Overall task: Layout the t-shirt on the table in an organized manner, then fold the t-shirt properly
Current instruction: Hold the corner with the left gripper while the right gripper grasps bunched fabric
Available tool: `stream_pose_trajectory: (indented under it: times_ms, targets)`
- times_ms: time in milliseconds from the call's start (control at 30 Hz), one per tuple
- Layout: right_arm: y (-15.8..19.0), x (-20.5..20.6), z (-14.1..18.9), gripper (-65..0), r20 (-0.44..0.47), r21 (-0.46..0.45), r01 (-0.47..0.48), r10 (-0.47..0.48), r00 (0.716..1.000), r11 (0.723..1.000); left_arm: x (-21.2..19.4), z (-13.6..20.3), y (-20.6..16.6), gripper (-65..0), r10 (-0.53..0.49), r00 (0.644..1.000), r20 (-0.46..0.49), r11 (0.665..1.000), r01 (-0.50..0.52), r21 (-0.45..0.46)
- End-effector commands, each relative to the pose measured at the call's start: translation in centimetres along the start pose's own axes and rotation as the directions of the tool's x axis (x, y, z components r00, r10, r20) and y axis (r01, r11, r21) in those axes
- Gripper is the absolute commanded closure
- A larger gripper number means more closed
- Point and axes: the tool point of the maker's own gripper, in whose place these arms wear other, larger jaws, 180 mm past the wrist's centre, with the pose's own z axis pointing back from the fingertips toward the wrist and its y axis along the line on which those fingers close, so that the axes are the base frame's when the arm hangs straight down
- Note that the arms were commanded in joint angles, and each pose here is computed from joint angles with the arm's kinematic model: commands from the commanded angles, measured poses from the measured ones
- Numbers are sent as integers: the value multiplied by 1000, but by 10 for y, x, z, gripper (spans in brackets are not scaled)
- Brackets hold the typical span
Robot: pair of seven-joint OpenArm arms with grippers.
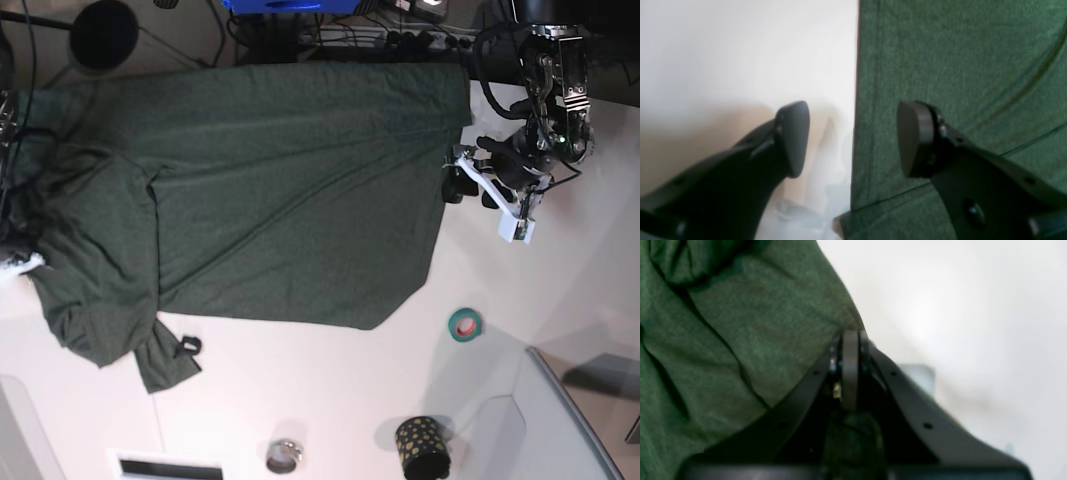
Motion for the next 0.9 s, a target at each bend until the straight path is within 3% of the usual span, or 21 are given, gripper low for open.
stream_pose_trajectory:
  times_ms: [0,133,267,567,733,867]
  targets:
    - [-10,38,6,-2,95,-13,-6,8,995,1000,14,4,2,-397,-9,999,44,1000,9,3]
    - [-8,48,9,-2,124,-11,-32,33,992,999,14,4,2,-397,-9,999,45,1000,9,2]
    - [-8,41,9,-2,80,-6,-30,30,996,1000,14,4,2,-397,-9,999,45,1000,9,2]
    - [-7,38,8,-2,73,1,-32,32,997,999,15,4,1,-397,-10,999,46,1000,10,2]
    - [5,38,9,0,75,64,-45,40,996,997,15,4,1,-397,-10,999,46,1000,10,2]
    - [3,31,10,0,69,64,-54,50,996,997,15,4,1,-397,-10,999,46,1000,10,2]
